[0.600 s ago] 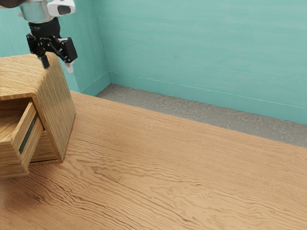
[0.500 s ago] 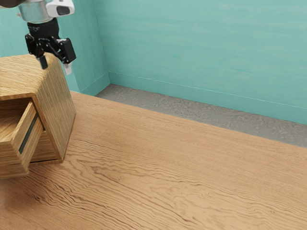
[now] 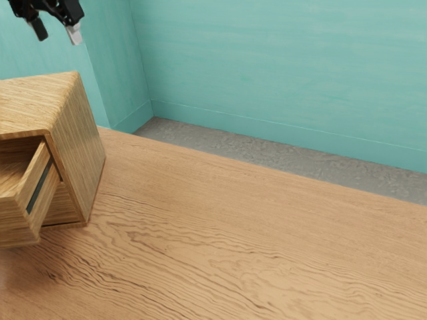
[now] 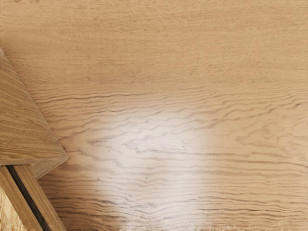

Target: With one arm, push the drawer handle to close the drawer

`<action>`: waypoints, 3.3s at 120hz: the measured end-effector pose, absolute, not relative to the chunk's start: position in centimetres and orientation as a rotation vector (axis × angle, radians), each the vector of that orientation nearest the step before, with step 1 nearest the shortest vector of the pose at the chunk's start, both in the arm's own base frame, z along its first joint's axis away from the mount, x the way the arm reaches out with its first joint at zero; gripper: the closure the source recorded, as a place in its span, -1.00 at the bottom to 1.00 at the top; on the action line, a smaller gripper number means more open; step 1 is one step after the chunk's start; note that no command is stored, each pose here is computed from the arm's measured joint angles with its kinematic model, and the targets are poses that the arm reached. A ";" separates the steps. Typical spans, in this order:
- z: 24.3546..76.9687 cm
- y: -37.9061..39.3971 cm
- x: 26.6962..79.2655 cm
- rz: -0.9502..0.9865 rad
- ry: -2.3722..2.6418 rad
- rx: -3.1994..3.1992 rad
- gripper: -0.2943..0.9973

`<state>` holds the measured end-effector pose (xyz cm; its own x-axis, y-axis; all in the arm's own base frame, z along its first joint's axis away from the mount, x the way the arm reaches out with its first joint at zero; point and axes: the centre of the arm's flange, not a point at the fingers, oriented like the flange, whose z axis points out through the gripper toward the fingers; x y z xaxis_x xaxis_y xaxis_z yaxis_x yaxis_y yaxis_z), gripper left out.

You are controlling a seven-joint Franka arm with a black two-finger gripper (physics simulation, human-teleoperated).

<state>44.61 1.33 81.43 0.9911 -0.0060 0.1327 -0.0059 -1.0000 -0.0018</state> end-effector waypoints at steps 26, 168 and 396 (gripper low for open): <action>81.1 2.7 39.5 -0.145 -0.042 -3.139 -0.54; 52.5 17.3 16.0 0.123 -0.835 -2.889 -0.38; 51.9 26.7 27.6 -0.053 -0.803 -2.935 0.65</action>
<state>27.60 26.72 51.93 0.8604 0.5061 0.0597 0.5096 -0.8562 -0.0855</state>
